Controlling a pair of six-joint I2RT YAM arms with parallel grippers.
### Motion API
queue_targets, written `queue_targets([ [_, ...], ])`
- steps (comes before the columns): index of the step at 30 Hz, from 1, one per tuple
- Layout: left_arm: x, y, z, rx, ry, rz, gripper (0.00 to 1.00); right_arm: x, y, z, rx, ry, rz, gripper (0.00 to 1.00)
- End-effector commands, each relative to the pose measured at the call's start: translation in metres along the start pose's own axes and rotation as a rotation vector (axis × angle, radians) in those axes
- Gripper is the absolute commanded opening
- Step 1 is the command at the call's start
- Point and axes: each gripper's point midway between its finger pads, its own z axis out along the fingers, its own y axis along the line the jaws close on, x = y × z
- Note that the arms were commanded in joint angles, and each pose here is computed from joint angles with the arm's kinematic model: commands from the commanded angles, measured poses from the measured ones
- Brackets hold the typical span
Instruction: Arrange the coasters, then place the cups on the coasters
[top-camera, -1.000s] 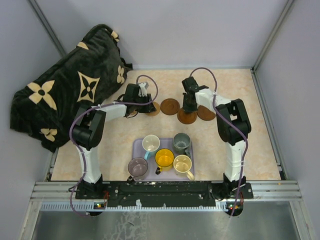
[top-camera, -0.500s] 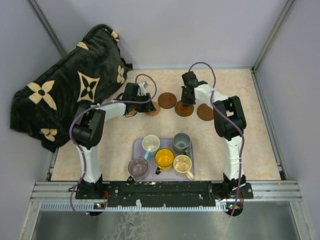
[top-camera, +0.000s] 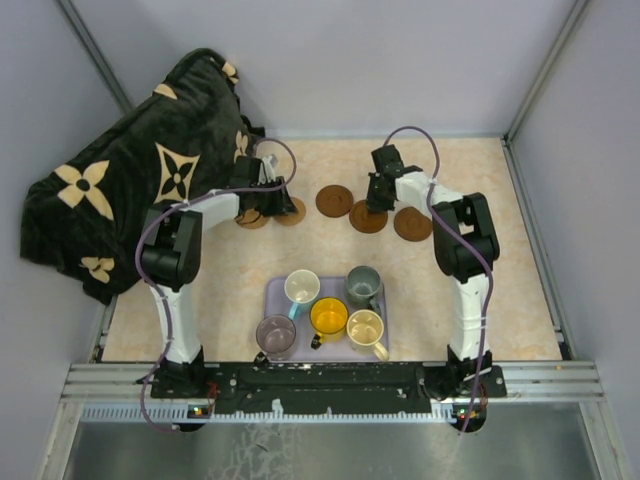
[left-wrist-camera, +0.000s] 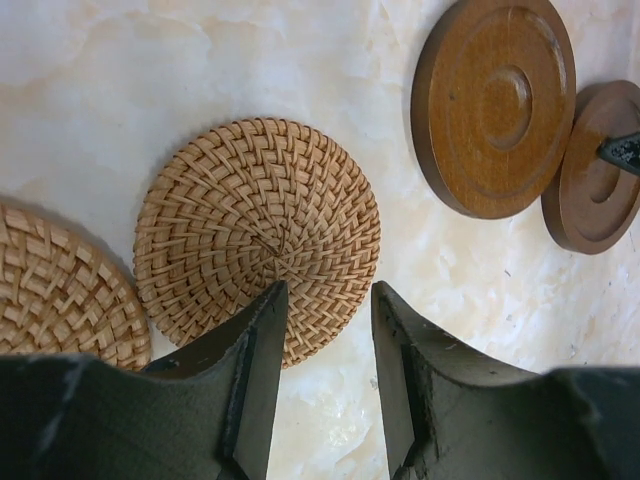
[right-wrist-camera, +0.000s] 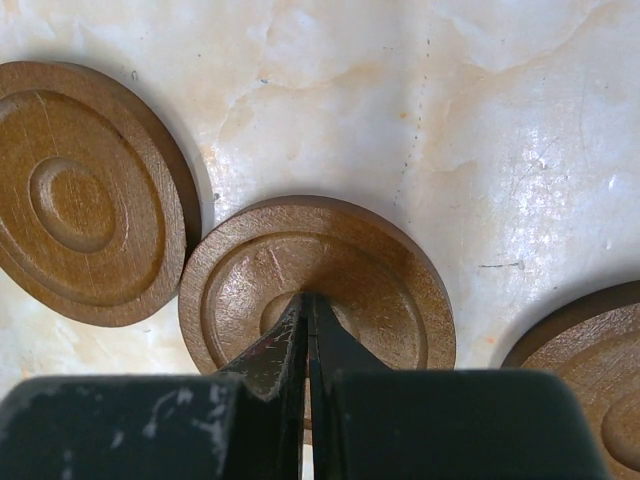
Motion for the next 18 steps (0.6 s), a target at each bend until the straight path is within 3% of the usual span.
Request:
queue_targets([
  [1, 0.051, 0.052, 0.013, -0.156, 0.178, -0.037, 0.47, 0.007, -0.048, 0.014, 0.150, 0.016, 0.005, 0.00],
  [18, 0.034, 0.029, 0.031, -0.024, 0.176, -0.038, 0.49, -0.028, -0.076, 0.018, 0.187, -0.025, 0.065, 0.00],
])
